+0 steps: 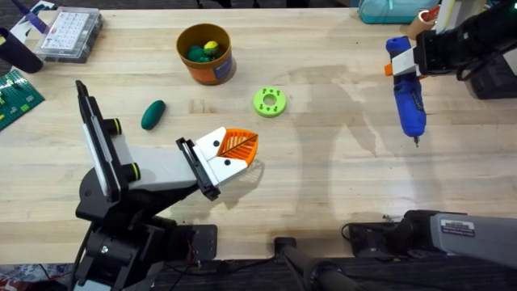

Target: Pick up the gripper from the table and insert it into the empty holder that is missing its gripper. Then pick up a screw, insert it into the mounting hole, and use the screwdriver to tighten it. Finally, clean up the table by picking up the vegetable and placing it into the bucket.

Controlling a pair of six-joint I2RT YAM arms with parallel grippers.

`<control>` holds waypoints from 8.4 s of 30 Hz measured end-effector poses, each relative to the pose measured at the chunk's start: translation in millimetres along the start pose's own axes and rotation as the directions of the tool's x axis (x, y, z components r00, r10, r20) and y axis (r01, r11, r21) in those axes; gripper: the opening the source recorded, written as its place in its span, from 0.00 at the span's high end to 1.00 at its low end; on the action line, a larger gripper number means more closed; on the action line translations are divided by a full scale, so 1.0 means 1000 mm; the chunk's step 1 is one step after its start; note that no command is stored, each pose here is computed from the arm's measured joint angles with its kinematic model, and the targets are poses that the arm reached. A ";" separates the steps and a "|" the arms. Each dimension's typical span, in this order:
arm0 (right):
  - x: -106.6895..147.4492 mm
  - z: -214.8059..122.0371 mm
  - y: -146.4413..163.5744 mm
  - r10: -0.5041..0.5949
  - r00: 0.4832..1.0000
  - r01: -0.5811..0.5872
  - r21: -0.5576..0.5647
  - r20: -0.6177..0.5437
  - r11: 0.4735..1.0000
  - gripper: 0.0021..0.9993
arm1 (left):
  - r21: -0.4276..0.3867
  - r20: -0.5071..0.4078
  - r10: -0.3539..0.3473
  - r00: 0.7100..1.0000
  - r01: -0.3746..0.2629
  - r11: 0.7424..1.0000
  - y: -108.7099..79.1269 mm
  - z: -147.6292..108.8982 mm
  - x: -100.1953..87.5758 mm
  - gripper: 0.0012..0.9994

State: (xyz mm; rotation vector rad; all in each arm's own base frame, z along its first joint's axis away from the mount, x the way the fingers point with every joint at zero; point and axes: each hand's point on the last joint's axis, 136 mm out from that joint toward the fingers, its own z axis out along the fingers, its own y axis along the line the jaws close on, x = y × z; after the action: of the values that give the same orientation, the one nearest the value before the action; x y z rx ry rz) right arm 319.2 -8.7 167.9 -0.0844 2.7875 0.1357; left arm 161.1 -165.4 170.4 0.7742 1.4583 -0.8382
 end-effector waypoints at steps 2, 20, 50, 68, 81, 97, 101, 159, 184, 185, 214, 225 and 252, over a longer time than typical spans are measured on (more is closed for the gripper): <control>0.001 0.000 0.000 0.000 1.000 0.000 -0.001 -0.006 1.000 0.93 | 0.000 -0.006 -0.006 1.000 0.006 1.000 0.000 0.000 0.002 0.99; -0.012 -0.010 0.002 -0.008 0.999 0.008 -0.008 0.036 1.000 0.93 | 0.000 -0.011 -0.011 1.000 0.011 1.000 0.000 0.000 0.003 0.99; -0.052 -0.248 0.115 -0.111 0.601 0.431 -0.204 0.791 0.879 0.93 | 0.000 -0.011 -0.011 1.000 0.011 1.000 0.000 0.000 0.003 0.99; -0.034 -0.240 0.195 0.049 0.420 0.692 -0.355 0.906 0.628 0.93 | 0.000 -0.011 -0.011 1.000 0.011 1.000 0.000 0.000 0.003 0.99; -0.029 -0.235 0.286 0.108 0.455 0.820 -0.464 0.884 0.336 0.93 | 0.000 -0.011 -0.011 1.000 0.011 1.000 0.000 0.000 0.003 0.99; 0.008 -0.236 0.349 0.102 0.468 0.870 -0.478 0.878 0.123 0.93 | 0.000 -0.011 -0.011 1.000 0.011 1.000 0.000 0.000 0.003 0.99; 0.018 -0.234 0.359 0.087 0.459 0.880 -0.466 0.884 0.090 0.93 | 0.000 -0.011 -0.011 1.000 0.011 1.000 0.000 0.000 0.003 0.99; 0.062 -0.197 0.390 -0.049 0.474 0.869 -0.476 0.879 -0.136 0.93 | 0.000 -0.011 -0.011 1.000 0.011 1.000 0.000 0.000 0.003 0.99; 0.057 -0.180 0.394 -0.069 0.495 0.857 -0.499 0.866 -0.125 0.93 | -0.001 -0.019 -0.019 1.000 0.019 1.000 0.000 0.000 0.005 0.99; 0.057 -0.181 0.394 -0.066 0.492 0.859 -0.497 0.868 -0.125 0.93 | -0.001 -0.018 -0.018 1.000 0.018 1.000 0.000 0.000 0.005 0.99; 0.052 -0.181 0.390 -0.063 0.500 0.856 -0.504 0.864 -0.116 0.93 | -0.001 -0.014 -0.014 1.000 0.014 1.000 0.000 0.000 0.004 0.99; 0.053 -0.179 0.390 -0.070 0.512 0.849 -0.517 0.856 -0.114 0.93 | -0.001 -0.017 -0.017 1.000 0.017 1.000 0.000 0.000 0.005 0.99; 0.055 -0.174 0.391 -0.091 0.544 0.828 -0.551 0.834 -0.106 0.93 | 0.001 -0.021 -0.021 1.000 0.021 1.000 0.000 0.000 0.006 0.99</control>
State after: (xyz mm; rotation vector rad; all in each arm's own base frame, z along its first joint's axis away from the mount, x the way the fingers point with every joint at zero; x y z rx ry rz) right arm 179.5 358.9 343.9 -1.2463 1.2750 1.5251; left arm 160.7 -165.5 164.6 0.7714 1.4872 -0.8490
